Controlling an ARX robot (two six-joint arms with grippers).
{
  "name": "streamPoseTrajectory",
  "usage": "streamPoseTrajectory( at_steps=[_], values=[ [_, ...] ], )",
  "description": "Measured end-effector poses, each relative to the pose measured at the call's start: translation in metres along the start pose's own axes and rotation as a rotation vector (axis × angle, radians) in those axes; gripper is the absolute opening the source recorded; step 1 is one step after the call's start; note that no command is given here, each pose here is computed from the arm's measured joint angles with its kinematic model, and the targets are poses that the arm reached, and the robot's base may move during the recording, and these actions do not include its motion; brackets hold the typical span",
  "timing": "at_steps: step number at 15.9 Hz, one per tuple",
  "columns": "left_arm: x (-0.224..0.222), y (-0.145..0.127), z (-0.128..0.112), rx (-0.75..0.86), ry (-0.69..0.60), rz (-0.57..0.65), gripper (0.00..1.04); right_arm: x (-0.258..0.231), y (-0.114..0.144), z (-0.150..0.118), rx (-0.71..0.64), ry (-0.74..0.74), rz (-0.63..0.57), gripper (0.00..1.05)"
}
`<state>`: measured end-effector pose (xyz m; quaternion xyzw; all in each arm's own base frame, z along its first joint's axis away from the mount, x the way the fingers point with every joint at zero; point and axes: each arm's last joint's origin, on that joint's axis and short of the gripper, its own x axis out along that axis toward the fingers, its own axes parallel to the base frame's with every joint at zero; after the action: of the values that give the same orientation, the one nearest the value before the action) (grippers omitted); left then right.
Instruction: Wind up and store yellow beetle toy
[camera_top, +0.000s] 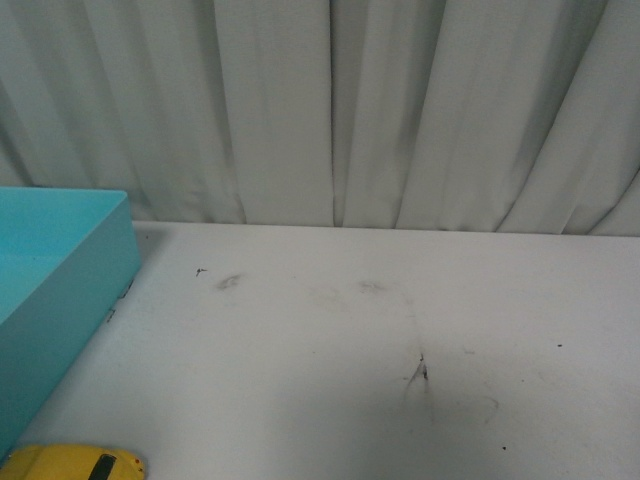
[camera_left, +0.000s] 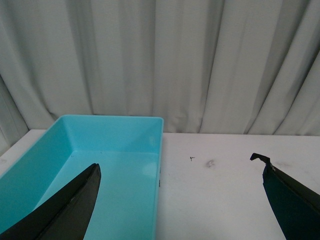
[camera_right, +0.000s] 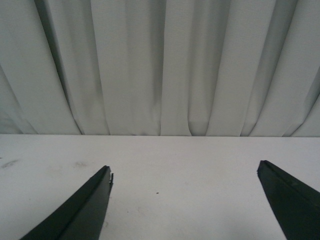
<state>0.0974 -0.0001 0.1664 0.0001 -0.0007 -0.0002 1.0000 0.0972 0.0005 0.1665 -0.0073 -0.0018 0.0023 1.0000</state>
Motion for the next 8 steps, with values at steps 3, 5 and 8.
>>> streamPoseTrajectory(
  at_steps=[3, 5, 8],
  values=[
    [0.005, -0.005, 0.009, -0.110, 0.352, 0.261, 0.98, 0.000, 0.000, 0.000, 0.000, 0.000, 0.002, 0.97],
    [0.026, 0.011, 0.041, -0.174, 0.226, 0.496, 0.98, 0.000, 0.000, 0.000, 0.000, 0.001, 0.000, 0.98],
    [0.085, 0.016, 0.070, -0.132, 0.176, 0.348, 0.98, 0.000, 0.000, 0.000, 0.000, 0.000, -0.001, 0.98]
  ],
)
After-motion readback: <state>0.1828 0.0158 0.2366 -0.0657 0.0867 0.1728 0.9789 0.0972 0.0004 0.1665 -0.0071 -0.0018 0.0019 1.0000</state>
